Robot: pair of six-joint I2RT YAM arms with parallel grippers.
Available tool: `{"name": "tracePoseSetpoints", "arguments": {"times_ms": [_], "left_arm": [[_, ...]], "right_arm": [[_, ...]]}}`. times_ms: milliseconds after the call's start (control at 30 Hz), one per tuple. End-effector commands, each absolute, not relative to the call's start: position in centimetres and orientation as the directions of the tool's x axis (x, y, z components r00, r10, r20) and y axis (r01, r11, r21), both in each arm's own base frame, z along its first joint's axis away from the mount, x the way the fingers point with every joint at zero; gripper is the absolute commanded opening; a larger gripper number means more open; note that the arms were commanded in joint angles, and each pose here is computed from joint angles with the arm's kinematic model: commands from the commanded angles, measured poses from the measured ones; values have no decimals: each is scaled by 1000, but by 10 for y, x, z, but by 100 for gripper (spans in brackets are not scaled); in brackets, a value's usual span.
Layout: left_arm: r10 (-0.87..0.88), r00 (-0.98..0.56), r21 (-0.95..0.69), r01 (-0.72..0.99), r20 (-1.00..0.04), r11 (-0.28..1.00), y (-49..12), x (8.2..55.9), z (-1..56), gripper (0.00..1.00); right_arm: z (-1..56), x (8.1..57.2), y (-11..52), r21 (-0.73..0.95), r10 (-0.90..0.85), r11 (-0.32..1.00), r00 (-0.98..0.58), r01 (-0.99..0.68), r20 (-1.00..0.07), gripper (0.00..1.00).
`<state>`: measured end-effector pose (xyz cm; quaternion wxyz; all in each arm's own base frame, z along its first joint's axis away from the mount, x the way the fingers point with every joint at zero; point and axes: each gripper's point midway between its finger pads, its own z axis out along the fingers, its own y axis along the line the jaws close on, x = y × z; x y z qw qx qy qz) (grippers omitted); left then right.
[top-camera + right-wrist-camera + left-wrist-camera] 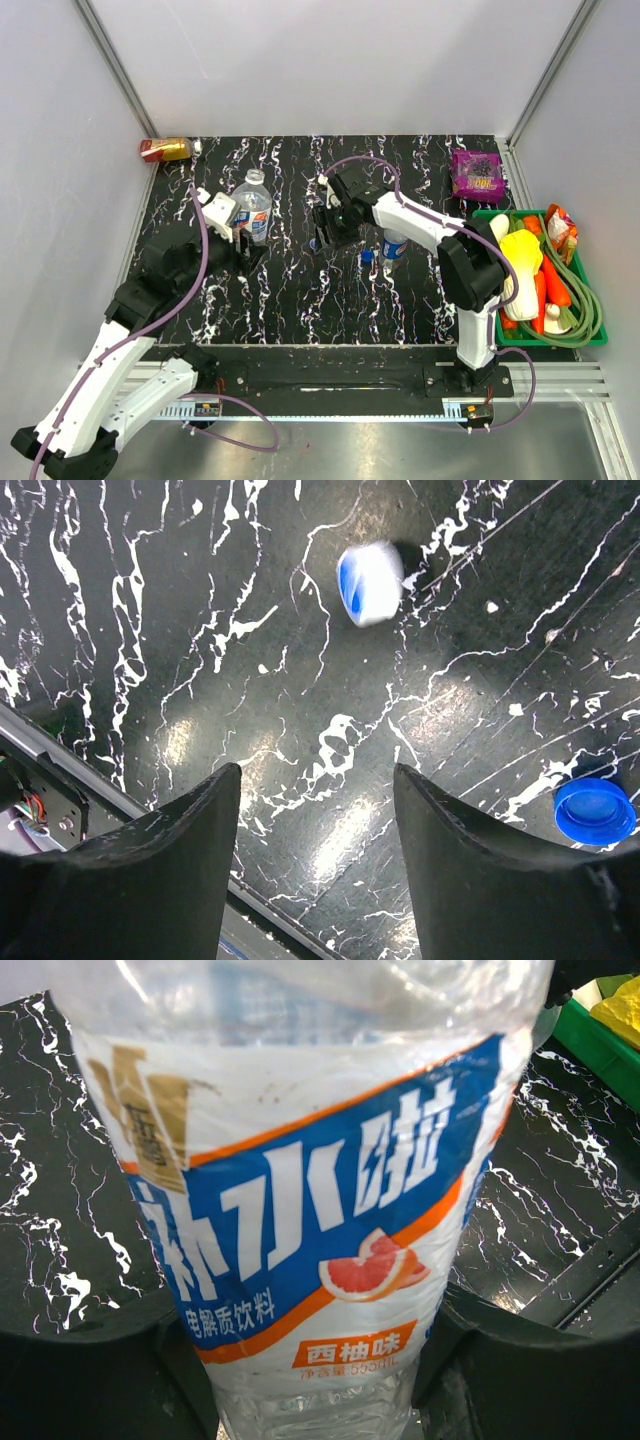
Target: Unscrew the bottle caps
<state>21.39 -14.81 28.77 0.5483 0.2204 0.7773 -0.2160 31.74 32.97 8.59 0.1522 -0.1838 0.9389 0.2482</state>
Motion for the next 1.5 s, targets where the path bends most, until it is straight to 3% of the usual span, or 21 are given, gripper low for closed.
{"name": "tracePoseSetpoints", "arguments": {"times_ms": [0, 333, 567, 800, 1067, 1333, 1467], "left_arm": [[81, -253, -82, 575, -964, 814, -148, 218, 299, 0], [78, -244, -79, 572, -967, 816, -147, 218, 301, 0], [72, -237, -84, 588, -969, 804, -150, 216, 305, 0], [74, -208, -83, 658, -975, 749, -161, 208, 312, 0], [87, -210, -143, 865, -974, 482, -207, 177, 317, 3], [102, -261, -198, 890, -960, 410, -220, 174, 315, 1], [102, -257, -194, 890, -961, 414, -220, 174, 315, 1]], "right_arm": [[152, 326, 343, 438, -232, 758, -828, -483, -510, 68], [251, 317, 347, 484, -147, 661, -731, -573, -666, 90], [328, 293, 355, 538, -75, 509, -657, -672, -750, 99], [397, 257, 351, 513, 37, 307, -528, -802, -848, 100], [464, 217, 347, 427, 173, 59, -412, -902, -894, 100], [460, 229, 362, 498, 164, 32, -487, -867, -858, 99], [450, 235, 371, 542, 135, 19, -535, -840, -834, 89]]}}
